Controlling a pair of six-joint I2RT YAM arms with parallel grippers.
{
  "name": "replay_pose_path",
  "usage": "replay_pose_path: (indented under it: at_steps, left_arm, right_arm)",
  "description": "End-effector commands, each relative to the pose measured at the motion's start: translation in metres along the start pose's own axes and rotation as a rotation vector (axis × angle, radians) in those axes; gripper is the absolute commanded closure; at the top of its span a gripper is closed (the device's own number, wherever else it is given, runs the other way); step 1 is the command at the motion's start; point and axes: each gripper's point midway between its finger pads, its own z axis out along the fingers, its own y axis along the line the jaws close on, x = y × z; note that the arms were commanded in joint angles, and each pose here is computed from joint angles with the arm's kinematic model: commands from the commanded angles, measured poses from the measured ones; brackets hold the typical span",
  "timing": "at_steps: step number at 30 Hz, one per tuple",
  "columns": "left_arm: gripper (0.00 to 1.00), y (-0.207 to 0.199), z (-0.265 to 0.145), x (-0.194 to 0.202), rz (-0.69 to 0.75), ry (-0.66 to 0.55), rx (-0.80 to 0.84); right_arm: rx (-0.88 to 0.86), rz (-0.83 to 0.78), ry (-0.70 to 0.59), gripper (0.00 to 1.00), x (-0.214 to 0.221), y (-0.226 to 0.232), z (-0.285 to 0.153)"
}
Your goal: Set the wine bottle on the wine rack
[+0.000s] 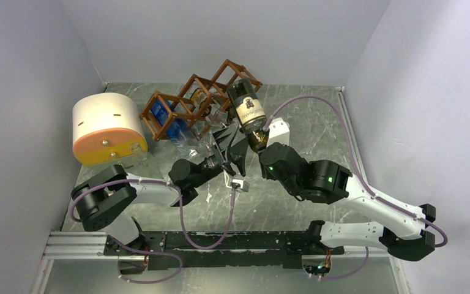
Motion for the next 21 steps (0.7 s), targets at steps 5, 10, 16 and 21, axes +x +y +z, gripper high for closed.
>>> replay_pose_path:
  at_steps: [5,10,16,21]
  left_arm:
    - [0.01,0.0,-0.01,0.013,-0.322,0.153,-0.035]
    - [0.01,-0.002,-0.018,0.025,-0.576,0.28,-0.023]
    - [0.05,0.007,-0.04,0.076,-1.0,0.792,-0.133]
    - [0.05,0.013,-0.053,0.088,-1.118,1.019,-0.14]
  right_arm:
    - [0.093,0.146,-0.196,1.0,-0.069,-0.02,0.008]
    - [0.023,0.168,-0.171,1.0,-0.075,-0.032,0.038]
    - [-0.027,0.148,-0.133,1.0,-0.08,-0.031,0.066]
    - [-0.05,0.137,-0.078,1.0,-0.074,-0.023,0.094]
